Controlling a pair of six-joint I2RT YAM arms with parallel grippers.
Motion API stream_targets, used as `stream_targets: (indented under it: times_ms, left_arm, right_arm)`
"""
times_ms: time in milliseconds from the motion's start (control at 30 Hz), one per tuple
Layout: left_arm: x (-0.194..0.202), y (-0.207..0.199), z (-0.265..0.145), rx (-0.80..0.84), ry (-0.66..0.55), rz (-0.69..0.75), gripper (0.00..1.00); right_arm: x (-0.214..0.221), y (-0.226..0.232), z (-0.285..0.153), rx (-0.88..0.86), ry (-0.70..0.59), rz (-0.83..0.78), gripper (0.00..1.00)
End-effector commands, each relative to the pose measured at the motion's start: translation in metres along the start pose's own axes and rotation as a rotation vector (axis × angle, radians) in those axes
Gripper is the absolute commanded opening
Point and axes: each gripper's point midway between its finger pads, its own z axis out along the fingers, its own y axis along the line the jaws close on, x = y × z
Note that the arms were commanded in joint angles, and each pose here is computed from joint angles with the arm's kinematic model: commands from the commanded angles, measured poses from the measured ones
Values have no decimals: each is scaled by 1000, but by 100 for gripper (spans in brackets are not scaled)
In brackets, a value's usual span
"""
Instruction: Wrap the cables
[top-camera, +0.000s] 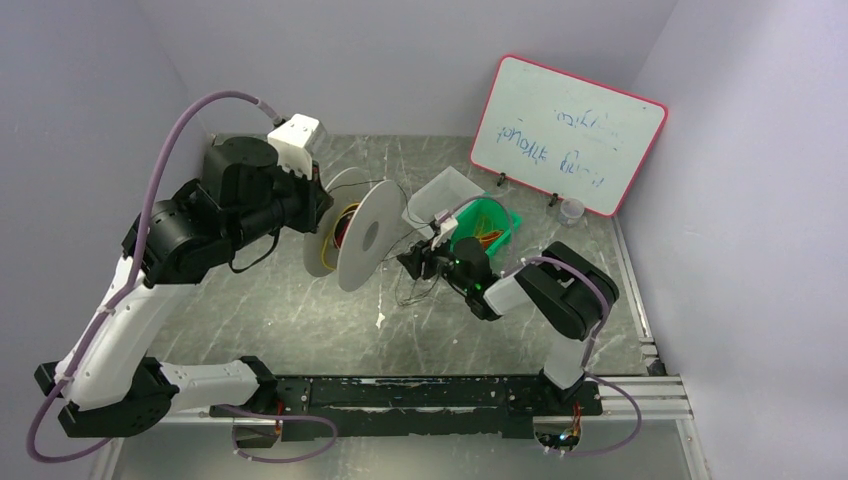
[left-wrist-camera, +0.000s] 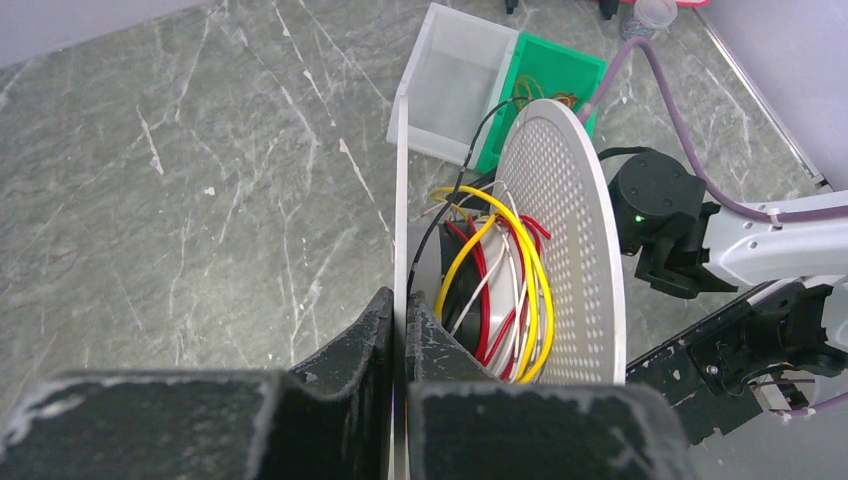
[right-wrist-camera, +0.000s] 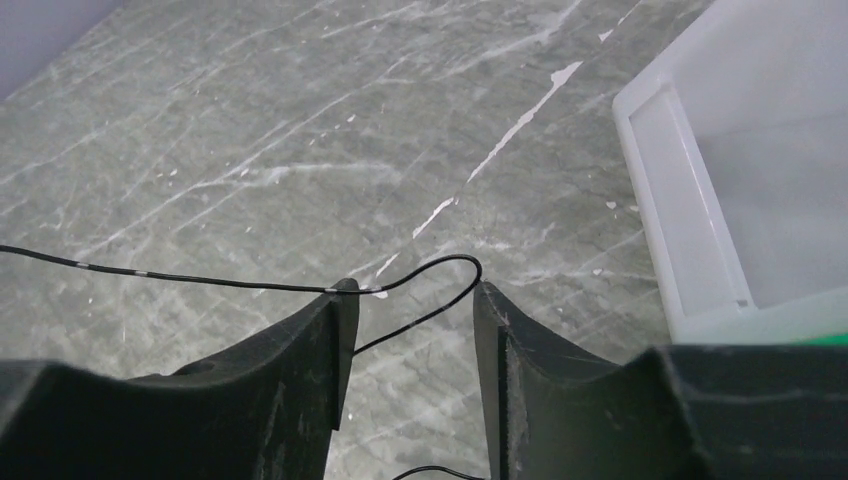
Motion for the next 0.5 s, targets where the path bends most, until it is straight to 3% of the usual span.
stream_targets:
  times_ms: [0, 67, 233, 467]
  left_arm:
    - [-31, -6, -20, 48, -115, -52, 7]
    - [-31, -6, -23, 50, -121, -57, 7]
    - [-35, -4, -25, 42, -132, -65, 7]
    - [-51, 7, -36, -7, -213, -112, 7]
  right_arm:
    - [-11, 4, 10, -20, -50, 2, 46]
    - [-10, 3, 11, -18, -50, 2, 38]
    - [-5, 0, 8, -10, -34, -14, 2]
    - [2, -8, -20, 49, -20, -11, 0]
